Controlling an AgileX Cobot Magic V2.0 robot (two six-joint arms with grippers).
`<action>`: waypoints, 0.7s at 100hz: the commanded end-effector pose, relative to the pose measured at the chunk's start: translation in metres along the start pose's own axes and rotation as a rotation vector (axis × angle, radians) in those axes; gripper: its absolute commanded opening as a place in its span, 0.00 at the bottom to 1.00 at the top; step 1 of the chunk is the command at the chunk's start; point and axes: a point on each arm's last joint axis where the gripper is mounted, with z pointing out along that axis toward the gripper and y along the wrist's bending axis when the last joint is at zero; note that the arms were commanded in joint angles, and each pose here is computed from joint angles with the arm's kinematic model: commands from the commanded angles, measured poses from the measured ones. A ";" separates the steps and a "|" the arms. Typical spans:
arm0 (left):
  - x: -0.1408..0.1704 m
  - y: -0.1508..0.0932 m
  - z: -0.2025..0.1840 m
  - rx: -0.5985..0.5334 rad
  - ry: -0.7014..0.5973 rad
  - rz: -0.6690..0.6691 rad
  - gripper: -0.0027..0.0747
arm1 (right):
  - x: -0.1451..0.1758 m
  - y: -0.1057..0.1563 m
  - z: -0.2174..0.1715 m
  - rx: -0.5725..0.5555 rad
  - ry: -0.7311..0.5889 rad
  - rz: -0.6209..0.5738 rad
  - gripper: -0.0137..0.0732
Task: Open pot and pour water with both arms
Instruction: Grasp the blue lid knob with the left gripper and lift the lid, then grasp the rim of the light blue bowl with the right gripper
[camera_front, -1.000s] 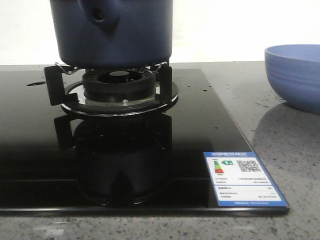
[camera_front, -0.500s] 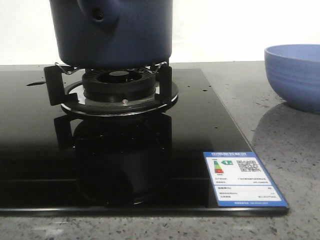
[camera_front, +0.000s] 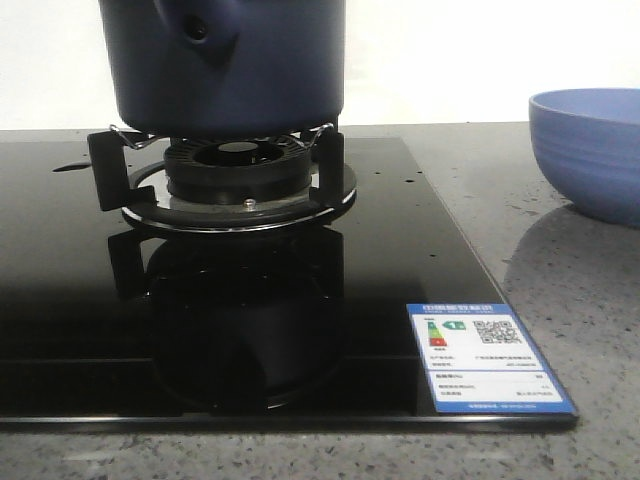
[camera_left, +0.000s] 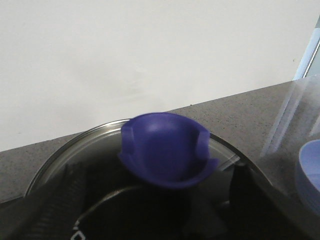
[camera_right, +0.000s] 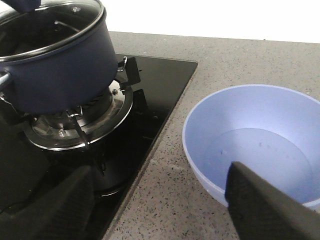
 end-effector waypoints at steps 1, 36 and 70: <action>-0.025 -0.002 0.000 -0.015 -0.126 0.007 0.74 | -0.015 0.000 -0.002 0.012 -0.077 0.001 0.74; -0.029 -0.001 0.020 -0.028 -0.141 0.008 0.74 | -0.015 0.000 -0.002 0.012 -0.077 0.001 0.74; -0.027 -0.001 0.030 -0.029 -0.127 0.015 0.74 | -0.015 0.000 -0.002 0.012 -0.077 0.001 0.74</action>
